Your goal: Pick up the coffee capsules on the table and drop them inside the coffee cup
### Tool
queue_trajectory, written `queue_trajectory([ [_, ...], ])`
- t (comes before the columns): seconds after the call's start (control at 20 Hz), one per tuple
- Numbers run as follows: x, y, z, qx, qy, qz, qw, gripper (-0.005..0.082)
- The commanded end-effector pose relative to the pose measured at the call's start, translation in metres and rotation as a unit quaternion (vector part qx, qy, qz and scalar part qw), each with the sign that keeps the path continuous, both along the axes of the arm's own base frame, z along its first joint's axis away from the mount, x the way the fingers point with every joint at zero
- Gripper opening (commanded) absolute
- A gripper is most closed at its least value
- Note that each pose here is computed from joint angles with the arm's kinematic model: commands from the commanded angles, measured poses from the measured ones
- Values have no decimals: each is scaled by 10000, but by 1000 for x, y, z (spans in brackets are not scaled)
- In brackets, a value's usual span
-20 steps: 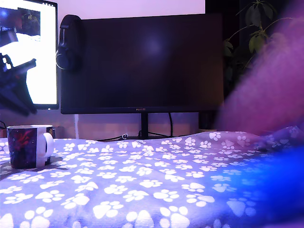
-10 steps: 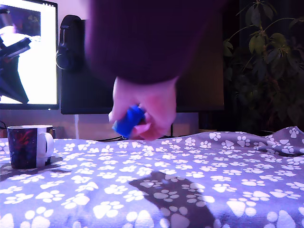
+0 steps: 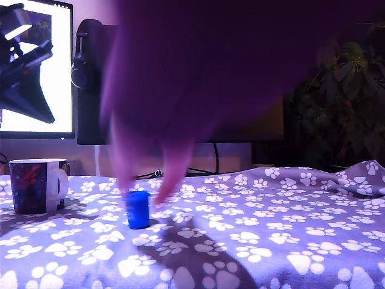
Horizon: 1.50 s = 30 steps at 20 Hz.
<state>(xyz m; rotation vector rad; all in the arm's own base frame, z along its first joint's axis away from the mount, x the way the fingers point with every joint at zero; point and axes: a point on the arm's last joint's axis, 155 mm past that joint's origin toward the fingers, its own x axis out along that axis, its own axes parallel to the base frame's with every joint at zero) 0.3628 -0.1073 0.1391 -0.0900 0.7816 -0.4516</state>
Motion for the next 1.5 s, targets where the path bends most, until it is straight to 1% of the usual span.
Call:
queue_trajectory([
  [0.0,-11,-3,-12,12,84,-69,9999,-19],
  [0.1,-15,-7,-5,-19,-155,-136,9998,-19],
  [0.2,-18,-16,11,-74,-547,-257,9981,-19],
  [0.3,-22,-25,31,-158,-1026,-393,9938,-19],
  [0.35,-26,-30,37,-190,-1190,-465,9916,-19],
  [0.55,-40,-47,54,-281,-1489,-734,9857,-19],
  [0.7,-51,-62,63,-396,-1827,-985,9774,-19],
  [0.85,-60,-69,62,-486,-2069,-1112,9708,-19],
  [1.0,-76,-75,52,-685,-2176,-1386,9637,-19],
  [1.15,-90,-77,34,-786,-2148,-1546,9612,-19],
  [1.25,-96,-75,21,-773,-2097,-1541,9624,-19],
  [1.45,-107,-70,1,-805,-2158,-1489,9617,-19],
])
